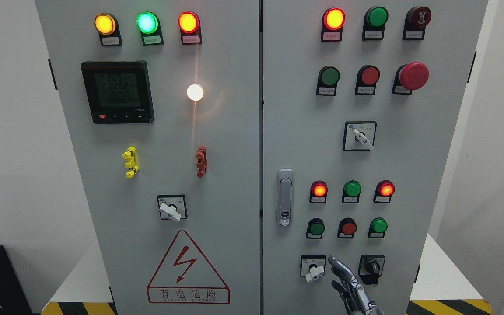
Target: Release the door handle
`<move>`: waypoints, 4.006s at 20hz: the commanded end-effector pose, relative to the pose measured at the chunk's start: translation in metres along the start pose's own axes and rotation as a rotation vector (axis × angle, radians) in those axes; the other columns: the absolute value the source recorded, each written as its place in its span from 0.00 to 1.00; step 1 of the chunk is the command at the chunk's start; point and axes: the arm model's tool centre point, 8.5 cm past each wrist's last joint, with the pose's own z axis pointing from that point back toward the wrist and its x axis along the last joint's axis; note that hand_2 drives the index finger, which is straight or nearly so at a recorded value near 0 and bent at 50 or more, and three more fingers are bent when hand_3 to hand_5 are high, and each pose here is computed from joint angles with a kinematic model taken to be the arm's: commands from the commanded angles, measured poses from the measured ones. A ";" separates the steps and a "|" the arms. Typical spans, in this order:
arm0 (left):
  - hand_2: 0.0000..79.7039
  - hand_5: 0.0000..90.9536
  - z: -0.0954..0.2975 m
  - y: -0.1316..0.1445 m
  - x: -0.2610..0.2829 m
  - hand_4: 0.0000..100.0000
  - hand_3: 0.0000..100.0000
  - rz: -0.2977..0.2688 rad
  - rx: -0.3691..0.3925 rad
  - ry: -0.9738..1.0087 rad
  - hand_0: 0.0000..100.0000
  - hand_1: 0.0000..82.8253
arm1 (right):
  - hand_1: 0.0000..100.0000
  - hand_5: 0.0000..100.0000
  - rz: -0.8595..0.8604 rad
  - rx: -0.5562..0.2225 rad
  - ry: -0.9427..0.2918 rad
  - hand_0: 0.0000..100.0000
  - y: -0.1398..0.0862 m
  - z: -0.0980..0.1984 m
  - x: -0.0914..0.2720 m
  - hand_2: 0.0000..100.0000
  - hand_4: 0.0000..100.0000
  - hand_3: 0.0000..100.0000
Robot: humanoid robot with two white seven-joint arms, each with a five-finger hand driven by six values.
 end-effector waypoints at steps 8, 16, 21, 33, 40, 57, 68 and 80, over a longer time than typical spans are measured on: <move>0.00 0.00 0.000 0.001 0.007 0.00 0.00 -0.004 0.003 0.003 0.12 0.67 | 0.00 0.00 -0.015 0.011 0.015 0.26 0.008 -0.001 -0.001 0.00 0.06 0.04; 0.00 0.00 0.000 0.001 0.008 0.00 0.00 -0.004 0.003 0.002 0.12 0.67 | 0.19 0.67 0.211 0.024 0.024 0.24 0.013 -0.005 -0.001 0.00 0.70 0.56; 0.00 0.00 0.000 0.001 0.007 0.00 0.00 -0.004 0.003 0.003 0.12 0.67 | 0.28 1.00 0.356 -0.041 0.020 0.32 0.023 -0.028 0.006 0.01 0.95 0.88; 0.00 0.00 0.000 0.001 0.008 0.00 0.00 -0.004 0.003 0.002 0.12 0.67 | 0.29 1.00 0.778 -0.112 0.014 0.34 0.017 -0.049 -0.008 0.06 1.00 1.00; 0.00 0.00 0.000 0.001 0.008 0.00 0.00 -0.004 0.003 0.002 0.12 0.67 | 0.27 1.00 0.948 -0.113 -0.009 0.34 0.025 -0.056 -0.014 0.06 1.00 1.00; 0.00 0.00 0.000 0.001 0.008 0.00 0.00 -0.002 0.003 0.002 0.12 0.67 | 0.23 1.00 1.257 -0.097 -0.067 0.34 0.026 -0.088 -0.029 0.01 1.00 1.00; 0.00 0.00 0.000 0.001 0.008 0.00 0.00 -0.004 0.003 0.002 0.12 0.67 | 0.23 1.00 1.355 -0.118 -0.048 0.33 0.032 -0.091 -0.035 0.01 1.00 1.00; 0.00 0.00 0.000 0.001 0.007 0.00 0.00 -0.004 0.003 0.003 0.12 0.67 | 0.24 1.00 1.375 -0.123 -0.047 0.32 0.038 -0.103 -0.036 0.01 1.00 1.00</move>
